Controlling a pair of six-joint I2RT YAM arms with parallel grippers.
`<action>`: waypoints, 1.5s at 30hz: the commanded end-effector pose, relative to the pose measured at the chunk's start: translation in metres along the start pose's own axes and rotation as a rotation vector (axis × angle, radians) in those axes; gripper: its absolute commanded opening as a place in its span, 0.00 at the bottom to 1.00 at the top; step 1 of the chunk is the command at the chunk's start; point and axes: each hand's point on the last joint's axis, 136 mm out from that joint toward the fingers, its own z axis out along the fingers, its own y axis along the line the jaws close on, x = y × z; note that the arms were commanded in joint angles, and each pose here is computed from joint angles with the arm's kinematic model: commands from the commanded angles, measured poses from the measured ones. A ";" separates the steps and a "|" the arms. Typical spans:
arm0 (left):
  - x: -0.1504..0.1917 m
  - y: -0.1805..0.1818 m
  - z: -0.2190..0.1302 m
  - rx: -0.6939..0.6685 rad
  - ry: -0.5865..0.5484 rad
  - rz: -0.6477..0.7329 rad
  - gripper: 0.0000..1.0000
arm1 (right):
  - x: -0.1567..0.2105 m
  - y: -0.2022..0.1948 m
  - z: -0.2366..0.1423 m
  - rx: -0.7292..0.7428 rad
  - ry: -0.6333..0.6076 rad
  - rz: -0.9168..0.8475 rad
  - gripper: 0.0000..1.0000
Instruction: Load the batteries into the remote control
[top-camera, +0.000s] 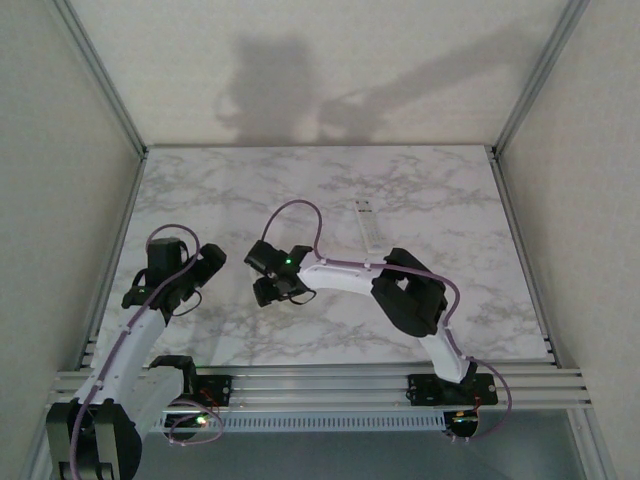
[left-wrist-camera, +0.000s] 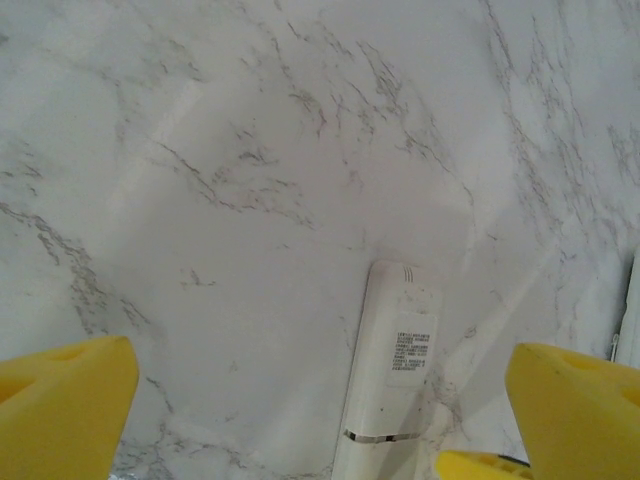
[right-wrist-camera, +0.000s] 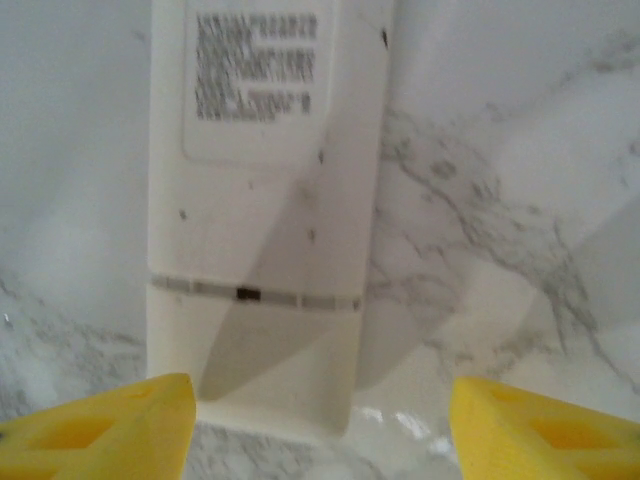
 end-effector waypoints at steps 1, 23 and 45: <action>0.004 -0.002 0.005 0.020 0.036 0.013 0.95 | 0.000 0.004 -0.021 -0.043 -0.019 0.036 0.67; 0.015 -0.008 0.030 0.001 0.133 0.042 0.96 | -0.016 -0.011 0.022 0.047 0.000 0.008 0.51; -0.037 -0.014 -0.038 -0.012 -0.201 -0.009 0.96 | -0.065 -0.001 0.015 0.114 -0.066 0.095 0.87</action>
